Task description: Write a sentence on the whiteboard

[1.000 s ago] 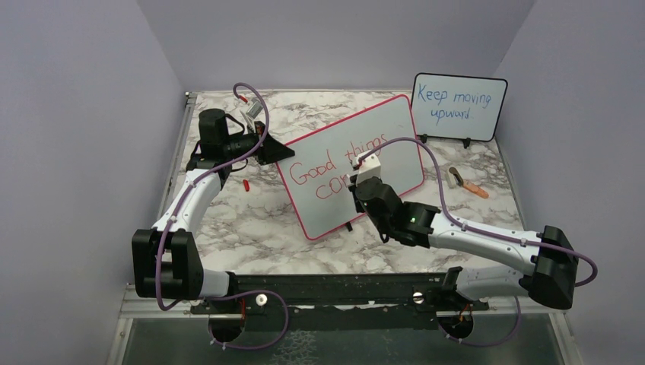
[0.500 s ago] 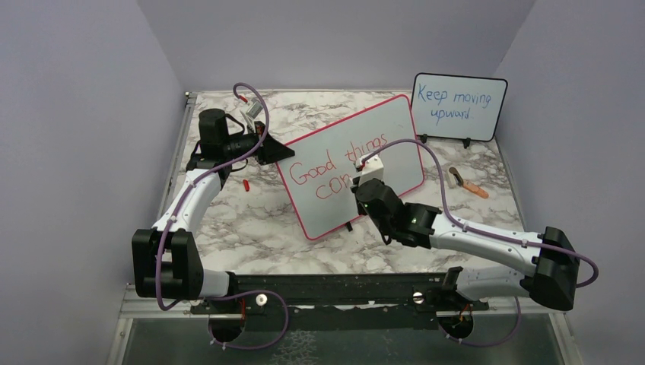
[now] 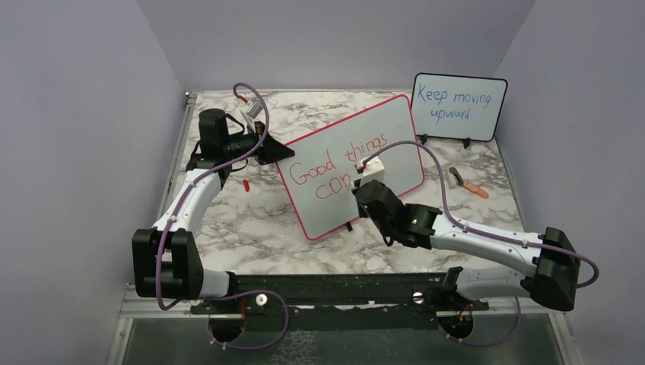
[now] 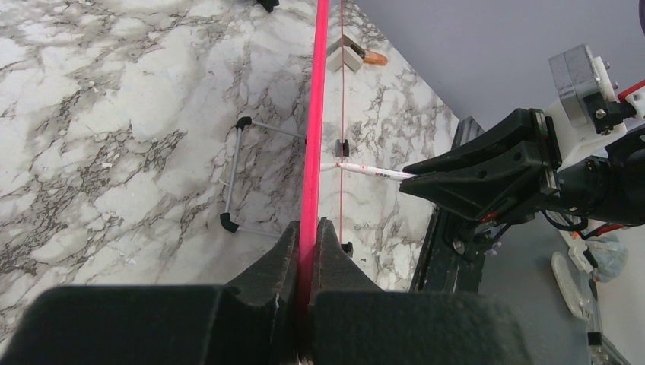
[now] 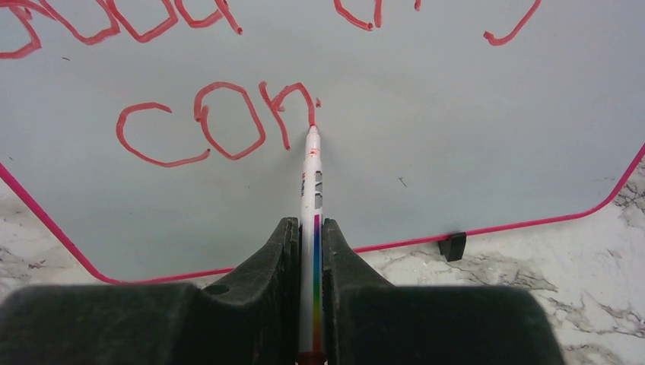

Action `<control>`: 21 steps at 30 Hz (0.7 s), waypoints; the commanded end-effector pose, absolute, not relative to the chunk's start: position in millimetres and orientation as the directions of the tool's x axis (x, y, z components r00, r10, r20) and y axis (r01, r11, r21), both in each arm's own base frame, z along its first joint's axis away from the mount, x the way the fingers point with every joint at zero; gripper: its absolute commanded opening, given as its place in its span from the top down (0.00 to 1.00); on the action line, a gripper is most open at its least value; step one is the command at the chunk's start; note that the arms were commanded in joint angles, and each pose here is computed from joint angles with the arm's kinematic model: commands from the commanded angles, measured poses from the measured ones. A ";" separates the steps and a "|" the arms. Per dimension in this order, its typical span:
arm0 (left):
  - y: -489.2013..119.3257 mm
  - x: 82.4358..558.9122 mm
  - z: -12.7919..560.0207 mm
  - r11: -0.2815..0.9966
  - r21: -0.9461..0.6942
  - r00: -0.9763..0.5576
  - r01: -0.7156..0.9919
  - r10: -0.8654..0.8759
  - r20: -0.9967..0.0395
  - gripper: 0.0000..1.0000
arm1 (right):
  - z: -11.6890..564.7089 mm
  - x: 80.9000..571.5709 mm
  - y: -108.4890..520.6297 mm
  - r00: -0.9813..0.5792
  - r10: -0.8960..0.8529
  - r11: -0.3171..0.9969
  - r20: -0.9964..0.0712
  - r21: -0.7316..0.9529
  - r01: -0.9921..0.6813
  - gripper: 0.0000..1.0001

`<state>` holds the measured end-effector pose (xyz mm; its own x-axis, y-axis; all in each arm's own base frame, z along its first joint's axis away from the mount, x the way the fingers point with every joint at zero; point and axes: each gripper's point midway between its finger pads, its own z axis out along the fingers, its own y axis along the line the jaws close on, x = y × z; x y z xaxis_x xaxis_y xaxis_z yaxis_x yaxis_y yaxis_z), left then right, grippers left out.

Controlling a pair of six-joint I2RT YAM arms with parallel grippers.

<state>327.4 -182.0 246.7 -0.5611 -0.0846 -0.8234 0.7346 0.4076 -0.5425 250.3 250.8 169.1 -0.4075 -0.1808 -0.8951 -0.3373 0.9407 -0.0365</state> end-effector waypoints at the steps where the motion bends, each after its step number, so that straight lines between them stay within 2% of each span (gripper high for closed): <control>1: -176.3 337.8 209.5 0.503 -0.544 -0.603 0.672 -0.056 -0.796 1.00 | 138.1 238.8 242.9 -0.483 -0.240 0.930 -0.842 -0.057 -0.363 0.99; 21: -176.3 338.0 209.1 0.502 -0.545 -0.603 0.672 -0.056 -0.796 1.00 | 143.7 241.4 245.7 -0.467 -0.242 0.927 -0.850 -0.061 -0.370 0.99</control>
<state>327.4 -182.0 246.7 -0.5612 -0.0845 -0.8234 0.7347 0.4073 -0.5425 246.7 247.5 164.0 -0.4222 -0.1976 -0.8847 -0.3436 0.9380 -0.0455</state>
